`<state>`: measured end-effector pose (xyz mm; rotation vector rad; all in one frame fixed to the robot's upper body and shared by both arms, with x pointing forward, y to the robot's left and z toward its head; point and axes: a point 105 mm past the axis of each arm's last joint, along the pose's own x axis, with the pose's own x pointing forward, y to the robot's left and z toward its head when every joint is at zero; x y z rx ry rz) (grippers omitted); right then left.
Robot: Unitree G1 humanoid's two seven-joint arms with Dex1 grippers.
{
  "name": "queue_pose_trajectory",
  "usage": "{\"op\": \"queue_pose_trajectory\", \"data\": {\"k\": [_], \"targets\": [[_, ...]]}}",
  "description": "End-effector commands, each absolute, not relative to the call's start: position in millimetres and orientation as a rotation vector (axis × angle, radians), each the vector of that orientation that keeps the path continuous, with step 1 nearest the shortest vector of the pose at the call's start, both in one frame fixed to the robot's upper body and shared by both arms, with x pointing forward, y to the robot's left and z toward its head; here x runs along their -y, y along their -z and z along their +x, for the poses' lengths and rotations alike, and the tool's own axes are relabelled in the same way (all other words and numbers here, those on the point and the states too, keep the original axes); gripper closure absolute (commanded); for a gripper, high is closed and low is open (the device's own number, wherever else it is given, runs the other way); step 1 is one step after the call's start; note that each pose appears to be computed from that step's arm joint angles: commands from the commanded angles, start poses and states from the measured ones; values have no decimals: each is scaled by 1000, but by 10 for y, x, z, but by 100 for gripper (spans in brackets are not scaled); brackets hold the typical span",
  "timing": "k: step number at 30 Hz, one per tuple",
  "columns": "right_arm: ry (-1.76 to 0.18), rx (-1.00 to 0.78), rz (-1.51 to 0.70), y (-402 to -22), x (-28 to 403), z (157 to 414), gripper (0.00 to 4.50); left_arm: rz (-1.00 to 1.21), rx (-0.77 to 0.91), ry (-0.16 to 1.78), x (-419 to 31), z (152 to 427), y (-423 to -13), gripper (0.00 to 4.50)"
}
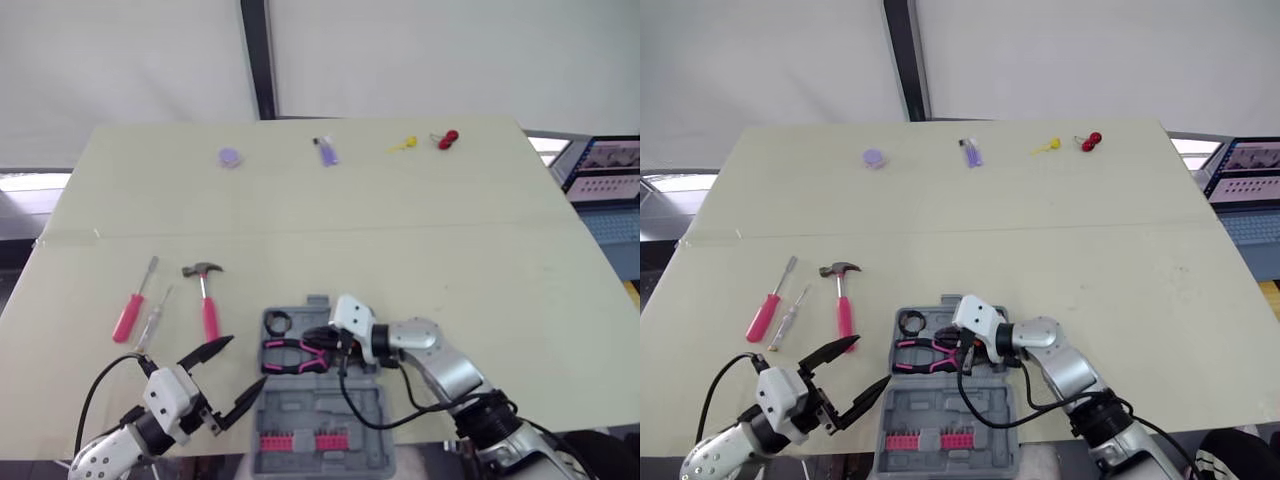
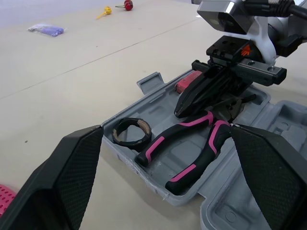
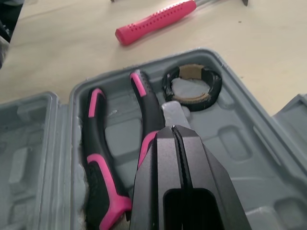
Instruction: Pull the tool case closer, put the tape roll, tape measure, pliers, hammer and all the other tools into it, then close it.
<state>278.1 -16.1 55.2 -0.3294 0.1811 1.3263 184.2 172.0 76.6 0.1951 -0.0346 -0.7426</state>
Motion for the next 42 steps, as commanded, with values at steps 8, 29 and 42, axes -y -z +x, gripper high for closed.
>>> {"op": "queue_pose_trajectory", "data": {"k": [8, 29, 42], "targets": [[-1393, -106, -294, -700, 41, 2683, 448, 215, 43, 742, -1738, 1839, -791, 0], [-1400, -436, -515, 14, 286, 2546, 448, 216, 46, 740, -1729, 1866, -772, 0], [-1361, -630, -518, 249, 413, 2472, 448, 232, 42, 744, -1721, 1881, -763, 0]]}}
